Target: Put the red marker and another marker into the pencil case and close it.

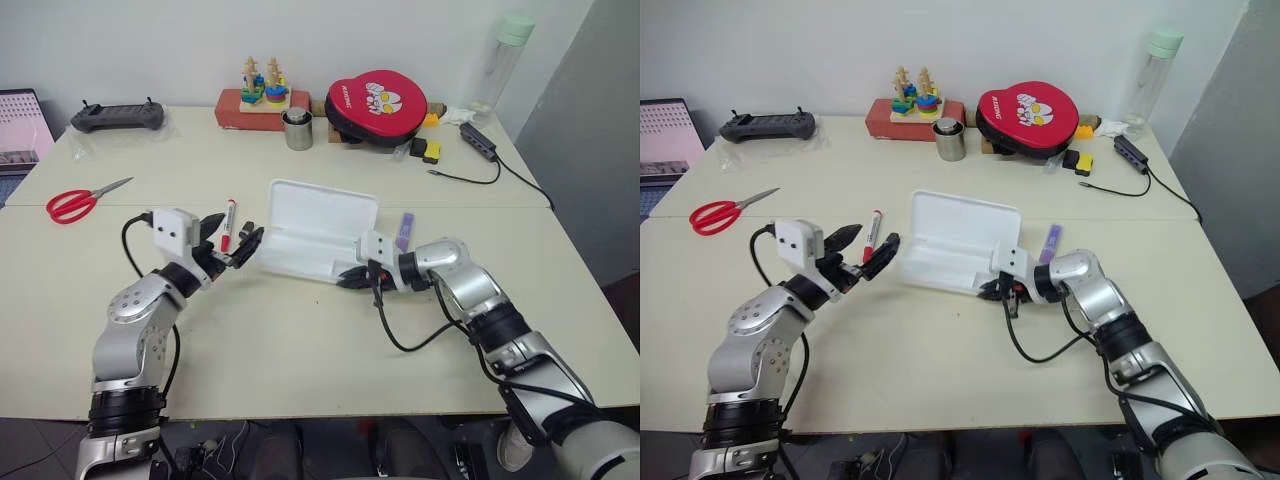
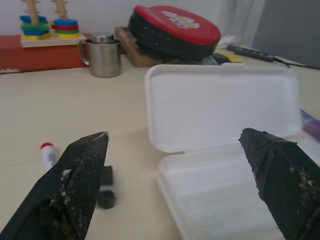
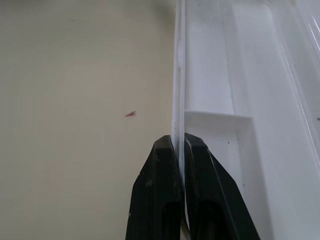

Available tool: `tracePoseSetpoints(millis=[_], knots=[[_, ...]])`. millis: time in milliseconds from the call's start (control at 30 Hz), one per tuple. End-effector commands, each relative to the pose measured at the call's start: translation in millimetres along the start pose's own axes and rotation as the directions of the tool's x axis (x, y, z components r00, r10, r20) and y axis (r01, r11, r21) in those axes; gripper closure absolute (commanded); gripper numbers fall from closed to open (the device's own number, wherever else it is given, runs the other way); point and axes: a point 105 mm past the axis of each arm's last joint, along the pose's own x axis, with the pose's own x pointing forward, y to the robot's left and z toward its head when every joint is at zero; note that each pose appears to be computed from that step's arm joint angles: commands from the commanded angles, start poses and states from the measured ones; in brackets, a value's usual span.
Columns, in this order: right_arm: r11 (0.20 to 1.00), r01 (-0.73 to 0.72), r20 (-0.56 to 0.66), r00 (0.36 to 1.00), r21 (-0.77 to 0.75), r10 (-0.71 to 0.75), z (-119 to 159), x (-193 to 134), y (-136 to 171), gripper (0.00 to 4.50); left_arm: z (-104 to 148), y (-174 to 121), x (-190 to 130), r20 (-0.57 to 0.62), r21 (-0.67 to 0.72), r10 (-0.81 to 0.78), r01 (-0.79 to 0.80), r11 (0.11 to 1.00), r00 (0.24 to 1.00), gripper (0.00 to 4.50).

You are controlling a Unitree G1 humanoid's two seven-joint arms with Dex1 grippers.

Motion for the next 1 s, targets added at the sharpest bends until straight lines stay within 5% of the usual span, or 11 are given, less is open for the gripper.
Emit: tracePoseSetpoints(millis=[33, 200, 500, 633, 733, 833, 1000], knots=[[0.996, -0.055, -0.002, 0.999, -0.075, 0.055, 13, 0, 20, 4.49, 6, 12, -5, 0.012, 0.022, 0.040, -0.040, 0.999, 0.999, 0.00], [0.993, -0.076, -0.042, 0.996, -0.096, 0.072, 5, 6, 31, 4.49, 0, 19, -3, -0.014, 0.014, 0.078, -0.078, 0.997, 0.997, 0.00], [0.994, -0.059, 0.040, 0.997, -0.092, 0.063, 29, -8, 25, 2.26, -21, 38, 1, -0.126, 0.000, 0.232, -0.234, 0.972, 0.964, 0.00], [0.997, -0.081, 0.298, 0.951, -0.001, 0.078, 84, -30, 28, 1.28, -38, 34, 13, -0.210, 0.009, 0.248, -0.252, 0.968, 0.946, 0.00], [0.997, -0.078, 0.379, 0.923, 0.021, 0.064, 106, -43, 26, 0.62, -49, 38, 17, -0.262, 0.011, 0.275, -0.282, 0.959, 0.925, 0.00], [0.995, 0.065, 0.414, 0.906, 0.080, -0.092, 118, -57, 0, 0.09, -55, 37, 22, -0.282, 0.019, 0.273, -0.279, 0.960, 0.920, 0.00], [0.957, 0.247, 0.390, 0.875, 0.152, -0.288, 114, -70, -34, 0.09, -60, 42, 30, -0.313, 0.012, 0.302, -0.315, 0.949, 0.900, 0.00]])
